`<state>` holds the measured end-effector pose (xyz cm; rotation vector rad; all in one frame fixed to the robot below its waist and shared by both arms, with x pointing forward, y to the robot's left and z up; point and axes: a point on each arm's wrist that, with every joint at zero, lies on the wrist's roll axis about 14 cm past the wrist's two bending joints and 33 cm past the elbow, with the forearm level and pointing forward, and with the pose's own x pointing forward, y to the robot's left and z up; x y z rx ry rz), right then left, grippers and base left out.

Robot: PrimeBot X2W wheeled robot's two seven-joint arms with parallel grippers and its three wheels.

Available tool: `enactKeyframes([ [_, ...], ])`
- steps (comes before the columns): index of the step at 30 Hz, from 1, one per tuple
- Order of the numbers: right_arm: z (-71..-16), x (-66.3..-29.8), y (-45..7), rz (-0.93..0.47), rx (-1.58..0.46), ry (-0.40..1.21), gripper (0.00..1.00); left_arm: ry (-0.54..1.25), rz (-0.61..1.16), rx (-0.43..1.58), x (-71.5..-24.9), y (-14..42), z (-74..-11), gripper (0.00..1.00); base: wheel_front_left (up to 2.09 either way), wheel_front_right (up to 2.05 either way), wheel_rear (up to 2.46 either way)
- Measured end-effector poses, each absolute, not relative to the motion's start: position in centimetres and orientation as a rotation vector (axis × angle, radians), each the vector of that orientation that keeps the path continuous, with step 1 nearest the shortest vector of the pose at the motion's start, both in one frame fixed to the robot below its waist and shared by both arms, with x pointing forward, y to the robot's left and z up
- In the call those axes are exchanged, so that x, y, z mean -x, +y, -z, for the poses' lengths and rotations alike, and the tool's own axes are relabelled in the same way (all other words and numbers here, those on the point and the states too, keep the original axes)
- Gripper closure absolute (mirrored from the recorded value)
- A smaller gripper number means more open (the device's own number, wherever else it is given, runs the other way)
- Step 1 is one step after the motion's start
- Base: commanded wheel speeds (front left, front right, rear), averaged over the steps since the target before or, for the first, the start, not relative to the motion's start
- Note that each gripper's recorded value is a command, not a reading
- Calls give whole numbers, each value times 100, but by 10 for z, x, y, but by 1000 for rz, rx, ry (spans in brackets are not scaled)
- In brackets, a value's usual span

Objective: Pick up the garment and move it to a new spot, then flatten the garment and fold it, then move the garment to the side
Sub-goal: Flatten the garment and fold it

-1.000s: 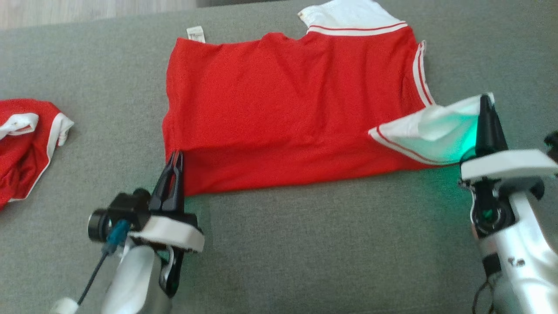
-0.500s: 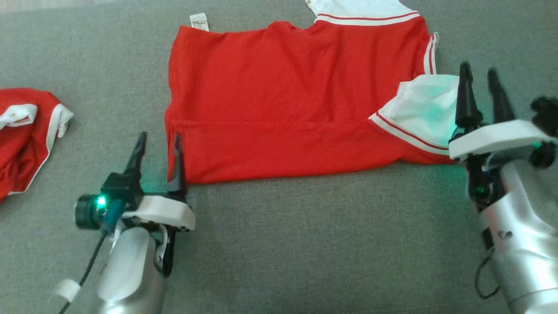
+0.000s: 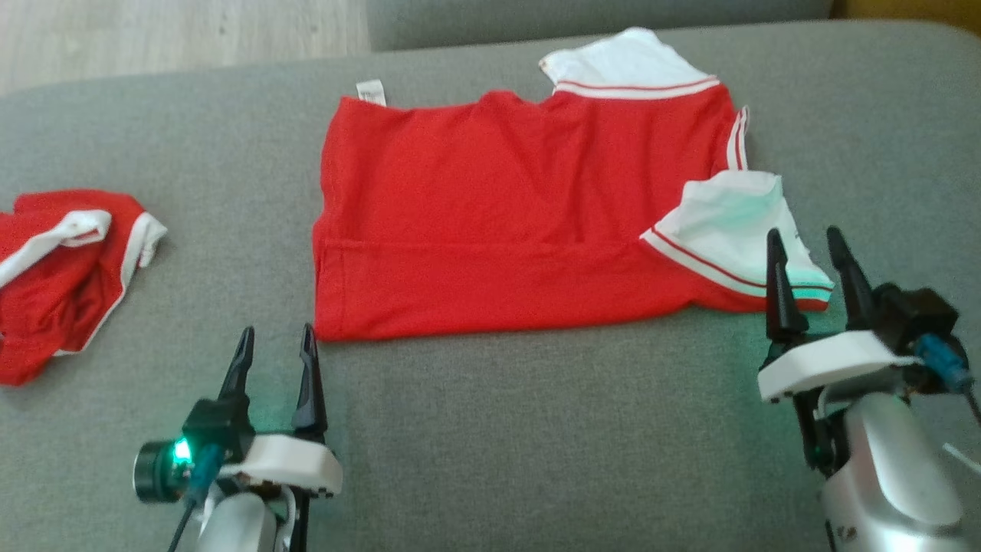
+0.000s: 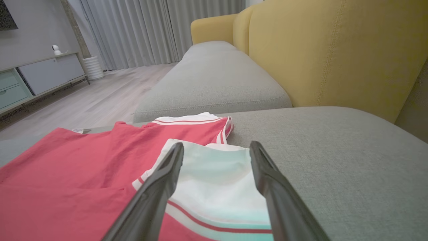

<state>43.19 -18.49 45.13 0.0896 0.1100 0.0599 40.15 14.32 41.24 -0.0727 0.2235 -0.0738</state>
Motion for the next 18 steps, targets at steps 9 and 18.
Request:
enactKeyframes([
  [9,-442,-403,-185,-51,-74,146,0,215,43,104,-374,151,-417,0,0,0,0],
  [18,-436,-397,-182,-50,-85,167,0,218,37,120,-365,151,-417,0,0,0,0],
])
